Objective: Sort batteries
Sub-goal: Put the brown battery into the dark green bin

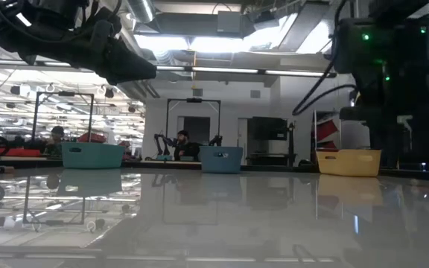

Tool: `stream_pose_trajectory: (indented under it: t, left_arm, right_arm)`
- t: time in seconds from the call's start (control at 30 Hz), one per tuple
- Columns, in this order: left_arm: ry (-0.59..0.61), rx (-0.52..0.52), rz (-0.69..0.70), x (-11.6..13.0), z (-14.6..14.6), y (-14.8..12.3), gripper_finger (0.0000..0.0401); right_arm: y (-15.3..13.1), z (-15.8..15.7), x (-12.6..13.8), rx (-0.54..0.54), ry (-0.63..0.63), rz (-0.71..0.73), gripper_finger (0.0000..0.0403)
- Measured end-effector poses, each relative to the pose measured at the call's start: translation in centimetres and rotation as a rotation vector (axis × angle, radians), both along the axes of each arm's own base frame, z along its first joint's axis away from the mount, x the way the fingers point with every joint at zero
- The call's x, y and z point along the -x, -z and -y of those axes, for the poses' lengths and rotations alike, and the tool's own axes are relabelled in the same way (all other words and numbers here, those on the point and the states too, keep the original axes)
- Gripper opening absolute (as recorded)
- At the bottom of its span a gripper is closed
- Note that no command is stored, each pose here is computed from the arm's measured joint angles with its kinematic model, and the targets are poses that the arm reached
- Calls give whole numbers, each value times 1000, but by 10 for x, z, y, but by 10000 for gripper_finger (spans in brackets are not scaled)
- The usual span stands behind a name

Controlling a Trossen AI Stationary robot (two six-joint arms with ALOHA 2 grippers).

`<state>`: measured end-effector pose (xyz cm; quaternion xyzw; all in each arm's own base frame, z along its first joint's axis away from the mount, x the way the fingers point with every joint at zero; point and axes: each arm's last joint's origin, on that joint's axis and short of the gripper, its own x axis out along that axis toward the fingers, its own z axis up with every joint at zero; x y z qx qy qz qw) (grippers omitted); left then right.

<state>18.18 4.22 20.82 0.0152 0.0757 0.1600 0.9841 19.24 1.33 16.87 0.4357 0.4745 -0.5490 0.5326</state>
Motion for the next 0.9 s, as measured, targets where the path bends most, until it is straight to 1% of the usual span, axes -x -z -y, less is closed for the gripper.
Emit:
stream_pose_trajectory:
  t: [0.17, 0.33, 0.4, 0.47, 0.53, 0.67, 0.7, 0.73, 0.83, 0.87, 0.9]
  left_arm:
    - [0, 0, 0, 0, 0, 0, 157]
    - [0, 3, -1, 0, 0, 0, 157]
    - [0, 4, -3, 0, 0, 0, 157]
    - [0, 1, -8, 0, 0, 1, 157]
    - [1, -5, -13, 0, 0, 1, 157]
    - [2, -6, -14, 0, 0, 1, 157]
    - [2, -8, -16, 0, 0, 1, 157]
    - [2, -9, -20, 0, 0, 2, 157]
    - [3, -11, -21, 0, 0, 2, 157]
    - [2, -9, -18, 0, 0, 1, 157]
    - [1, -3, -12, 0, 0, 1, 157]
  right_arm:
    - [14, 0, 0, -3, 0, 9, 188]
    - [27, -1, 4, -33, 3, -31, 188]
    - [31, -1, 4, -40, -1, -33, 181]
    - [33, -1, 3, -43, -21, -28, 163]
    - [33, -1, 1, -39, -41, -8, 133]
    - [34, -4, -2, -32, -75, 27, 41]
    - [33, -6, -2, -19, -86, 28, 25]
    - [33, -7, -2, -6, -97, 28, 18]
    - [29, -8, -6, 8, -124, 32, 28]
    - [27, -8, -9, 8, -143, 46, 30]
    - [23, -9, -17, 6, -162, 95, 29]
